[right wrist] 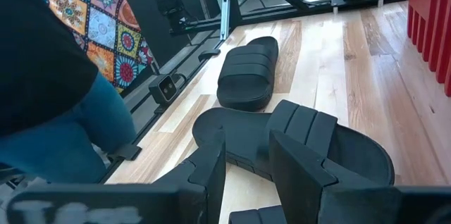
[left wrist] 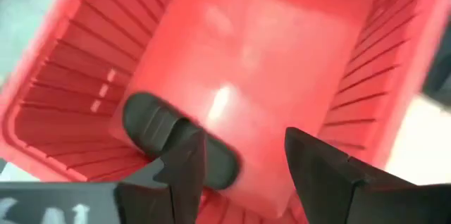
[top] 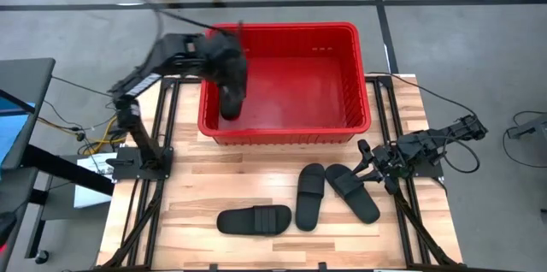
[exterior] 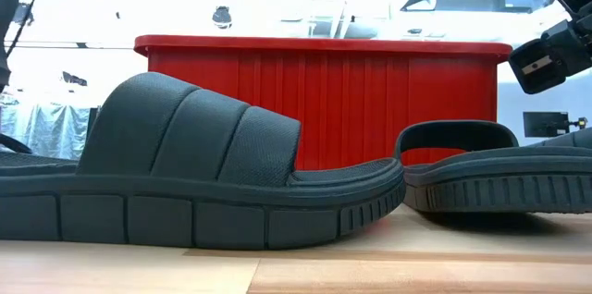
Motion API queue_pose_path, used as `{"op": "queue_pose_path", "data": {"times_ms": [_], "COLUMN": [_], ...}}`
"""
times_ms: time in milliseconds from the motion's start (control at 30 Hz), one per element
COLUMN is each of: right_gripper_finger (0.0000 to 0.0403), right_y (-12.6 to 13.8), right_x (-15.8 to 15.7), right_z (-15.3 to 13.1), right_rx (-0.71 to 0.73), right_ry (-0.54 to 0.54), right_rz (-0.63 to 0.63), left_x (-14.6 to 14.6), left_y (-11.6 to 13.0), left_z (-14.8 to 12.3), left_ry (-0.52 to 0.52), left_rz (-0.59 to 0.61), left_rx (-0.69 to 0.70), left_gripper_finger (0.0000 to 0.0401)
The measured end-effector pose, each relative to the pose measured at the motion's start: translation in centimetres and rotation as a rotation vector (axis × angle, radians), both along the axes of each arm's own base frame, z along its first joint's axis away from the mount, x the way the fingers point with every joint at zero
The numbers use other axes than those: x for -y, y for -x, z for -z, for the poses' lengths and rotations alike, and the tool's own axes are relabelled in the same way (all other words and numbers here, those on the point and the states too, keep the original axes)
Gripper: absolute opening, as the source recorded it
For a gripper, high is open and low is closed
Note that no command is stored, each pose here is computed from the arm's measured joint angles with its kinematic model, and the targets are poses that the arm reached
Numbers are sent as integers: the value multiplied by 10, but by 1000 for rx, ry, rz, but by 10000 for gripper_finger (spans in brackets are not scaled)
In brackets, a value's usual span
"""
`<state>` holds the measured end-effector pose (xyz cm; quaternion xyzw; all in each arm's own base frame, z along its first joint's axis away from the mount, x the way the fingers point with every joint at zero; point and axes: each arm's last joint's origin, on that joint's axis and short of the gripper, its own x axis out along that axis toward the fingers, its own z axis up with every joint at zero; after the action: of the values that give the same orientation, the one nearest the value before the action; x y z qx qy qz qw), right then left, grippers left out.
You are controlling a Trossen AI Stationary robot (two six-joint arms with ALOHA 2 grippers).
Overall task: Pick and place slides into bin
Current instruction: Put the black slide into the red container
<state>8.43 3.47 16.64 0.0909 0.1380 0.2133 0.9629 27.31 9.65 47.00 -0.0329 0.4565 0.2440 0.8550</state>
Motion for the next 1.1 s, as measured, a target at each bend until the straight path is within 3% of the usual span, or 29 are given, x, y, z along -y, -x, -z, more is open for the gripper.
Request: {"op": "queue_pose_path", "data": {"times_ms": [333,633,800,933,1100], "right_gripper_finger": [102,102,102,102,102], "right_y": [0,0,0,0,0], "right_x": [0,0,0,0,0], "right_z": [0,0,0,0,0], "right_rx": [0,0,0,0,0], "right_ry": [0,0,0,0,0], "right_rz": [0,0,0,0,0], "left_x": [37,66,76,81,88], "left_y": [55,88,114,135,153], "left_z": [-43,-45,-27,3,46], "left_ry": [10,32,36,68,190], "left_rz": [78,192,209,207,263], "left_rx": [228,295,407,475,565], "left_gripper_finger": [184,184,184,184,184]}}
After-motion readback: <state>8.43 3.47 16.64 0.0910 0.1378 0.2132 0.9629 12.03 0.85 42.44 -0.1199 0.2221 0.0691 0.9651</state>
